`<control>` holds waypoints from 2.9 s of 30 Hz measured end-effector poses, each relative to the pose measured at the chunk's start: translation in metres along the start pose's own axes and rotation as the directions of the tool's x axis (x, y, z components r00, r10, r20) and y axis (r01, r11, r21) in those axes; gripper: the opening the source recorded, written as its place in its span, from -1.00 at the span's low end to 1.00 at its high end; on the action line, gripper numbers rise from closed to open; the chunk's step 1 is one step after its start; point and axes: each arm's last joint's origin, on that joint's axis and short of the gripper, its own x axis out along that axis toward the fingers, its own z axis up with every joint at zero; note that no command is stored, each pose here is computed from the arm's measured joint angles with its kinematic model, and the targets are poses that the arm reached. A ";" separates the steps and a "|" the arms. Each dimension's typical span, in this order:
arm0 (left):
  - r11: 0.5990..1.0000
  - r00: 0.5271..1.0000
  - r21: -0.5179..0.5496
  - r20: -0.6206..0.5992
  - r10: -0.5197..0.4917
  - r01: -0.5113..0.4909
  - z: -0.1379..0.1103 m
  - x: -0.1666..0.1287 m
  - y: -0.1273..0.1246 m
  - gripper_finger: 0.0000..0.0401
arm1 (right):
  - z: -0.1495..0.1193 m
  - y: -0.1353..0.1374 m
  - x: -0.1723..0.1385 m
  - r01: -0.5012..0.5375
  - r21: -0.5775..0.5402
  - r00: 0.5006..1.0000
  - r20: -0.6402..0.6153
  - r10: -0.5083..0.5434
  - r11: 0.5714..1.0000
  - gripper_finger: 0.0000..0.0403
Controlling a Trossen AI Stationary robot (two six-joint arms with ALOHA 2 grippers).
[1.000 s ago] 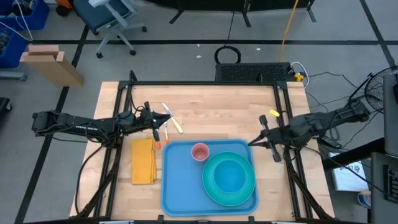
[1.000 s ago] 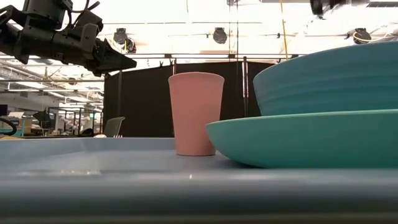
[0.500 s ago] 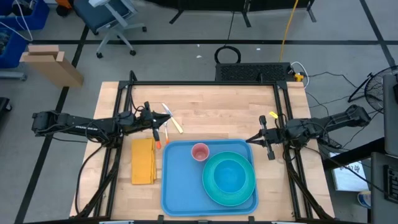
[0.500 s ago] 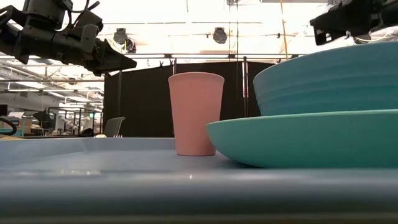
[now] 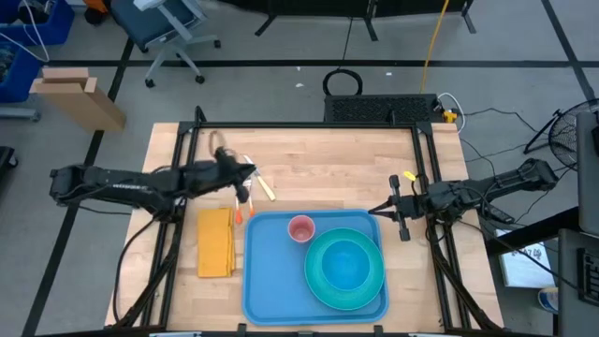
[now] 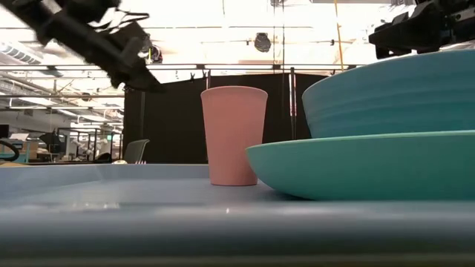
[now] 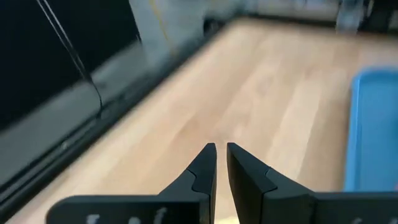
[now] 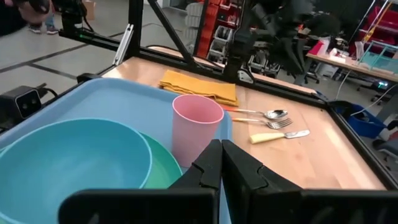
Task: Set up tray
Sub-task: Put the yellow napkin on the blue serving tray to the left of the light green plate
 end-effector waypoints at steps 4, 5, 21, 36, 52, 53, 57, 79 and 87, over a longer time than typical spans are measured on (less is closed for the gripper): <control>0.997 0.987 0.064 -0.158 -0.027 0.038 0.043 0.018 -0.003 -0.79 | 0.000 0.000 0.000 0.000 -0.008 1.000 0.000 0.000 1.000 -1.00; 0.997 0.982 0.069 -0.186 -0.022 0.035 0.054 0.022 -0.003 -0.79 | 0.000 0.000 0.000 0.000 -0.008 1.000 0.000 0.000 1.000 -1.00; 0.935 0.681 -0.042 -0.697 0.226 -0.353 0.048 0.054 0.016 -0.16 | -0.005 0.001 0.000 -0.011 0.039 0.999 -0.049 0.013 0.999 -1.00; 0.834 0.421 -0.119 -0.895 0.144 -0.539 -0.031 0.028 -0.004 -0.15 | -0.007 0.001 0.000 -0.015 0.036 0.997 -0.074 0.018 0.999 -1.00; 0.755 0.626 -0.317 -0.764 0.156 -0.575 -0.036 -0.081 -0.065 -0.15 | -0.005 0.001 0.000 -0.017 0.028 0.998 -0.055 0.018 0.999 -1.00; 0.738 0.645 -0.346 -0.748 0.157 -0.580 -0.037 -0.086 -0.064 -0.15 | -0.005 0.001 0.000 -0.016 0.028 0.998 -0.054 0.018 0.999 -1.00; 0.695 0.655 -0.383 -0.737 0.169 -0.609 -0.048 -0.091 -0.063 -0.15 | -0.005 0.001 0.000 -0.016 0.028 0.999 -0.051 0.017 0.999 -1.00; 0.667 0.684 -0.474 -0.725 0.074 -0.574 -0.053 -0.073 -0.078 -0.15 | -0.001 0.000 0.000 -0.010 -0.001 1.000 -0.011 0.010 1.000 -1.00; 0.757 0.659 -0.438 -0.752 -0.013 -0.485 -0.064 -0.061 -0.103 -0.15 | -0.001 0.000 0.000 -0.010 0.003 1.000 -0.011 0.010 1.000 -1.00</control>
